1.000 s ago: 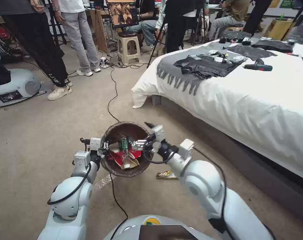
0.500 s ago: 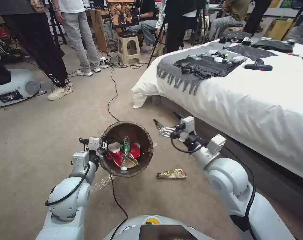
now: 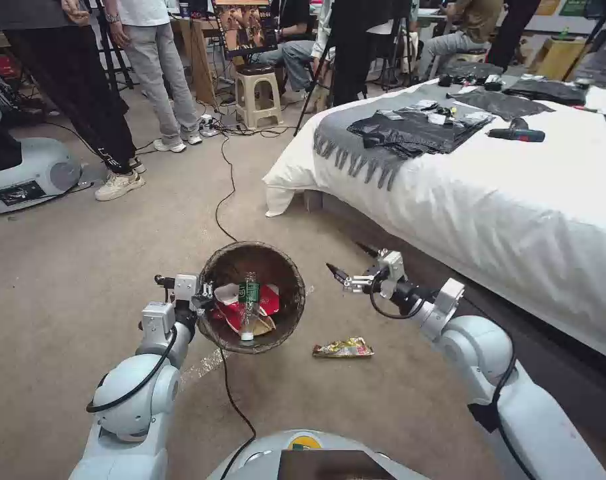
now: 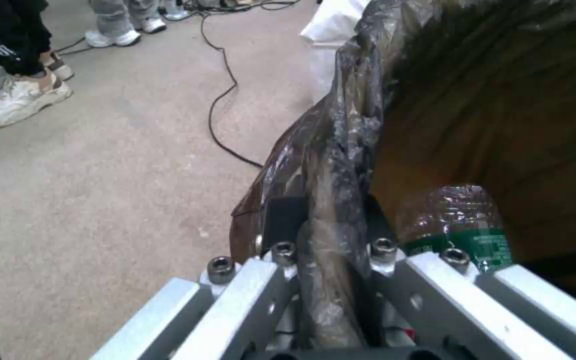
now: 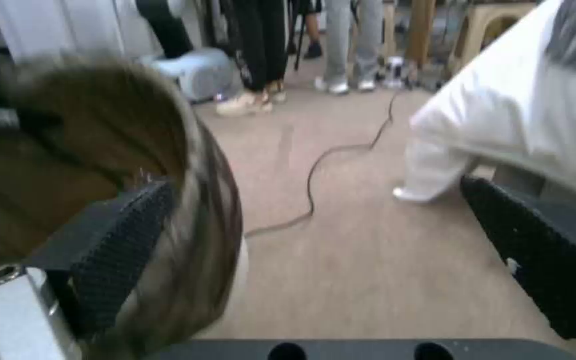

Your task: Pick up the trash bin, then pick up the garbage from the floor and place it into the trash bin.

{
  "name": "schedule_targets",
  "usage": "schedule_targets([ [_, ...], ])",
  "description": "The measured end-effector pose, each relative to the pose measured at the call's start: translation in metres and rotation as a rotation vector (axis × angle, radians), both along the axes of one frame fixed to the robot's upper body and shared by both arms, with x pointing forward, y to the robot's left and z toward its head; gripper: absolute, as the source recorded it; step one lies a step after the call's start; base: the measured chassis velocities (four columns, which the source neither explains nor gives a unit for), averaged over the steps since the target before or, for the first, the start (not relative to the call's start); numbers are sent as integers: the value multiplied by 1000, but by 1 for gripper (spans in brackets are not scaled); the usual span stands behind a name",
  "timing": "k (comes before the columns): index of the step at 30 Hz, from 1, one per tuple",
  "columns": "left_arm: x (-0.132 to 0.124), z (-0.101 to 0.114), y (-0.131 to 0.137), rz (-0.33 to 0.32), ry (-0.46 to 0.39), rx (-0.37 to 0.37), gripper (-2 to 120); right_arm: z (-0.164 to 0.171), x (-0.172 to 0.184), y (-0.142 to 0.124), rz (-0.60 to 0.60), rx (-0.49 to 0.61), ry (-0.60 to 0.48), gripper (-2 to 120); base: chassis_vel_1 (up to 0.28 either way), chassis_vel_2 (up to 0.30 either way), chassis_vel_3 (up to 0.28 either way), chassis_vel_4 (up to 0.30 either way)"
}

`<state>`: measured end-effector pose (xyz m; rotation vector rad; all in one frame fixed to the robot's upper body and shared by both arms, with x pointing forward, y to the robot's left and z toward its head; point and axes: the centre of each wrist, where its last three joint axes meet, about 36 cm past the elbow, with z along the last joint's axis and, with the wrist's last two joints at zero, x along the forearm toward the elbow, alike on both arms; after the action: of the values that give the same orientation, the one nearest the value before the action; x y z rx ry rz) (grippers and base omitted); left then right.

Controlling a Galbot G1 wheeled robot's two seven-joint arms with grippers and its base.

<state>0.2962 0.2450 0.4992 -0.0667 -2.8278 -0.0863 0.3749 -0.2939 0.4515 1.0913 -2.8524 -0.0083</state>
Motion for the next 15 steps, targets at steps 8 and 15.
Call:
schedule_targets([
  [8,1,-1,0,0,1,-2,3,-43,11,-27,38,-94,82,100,0,0,0,0],
  [15,1,-1,0,-1,1,-2,3,-77,20,-41,21,-153,146,100,0,0,0,0],
])
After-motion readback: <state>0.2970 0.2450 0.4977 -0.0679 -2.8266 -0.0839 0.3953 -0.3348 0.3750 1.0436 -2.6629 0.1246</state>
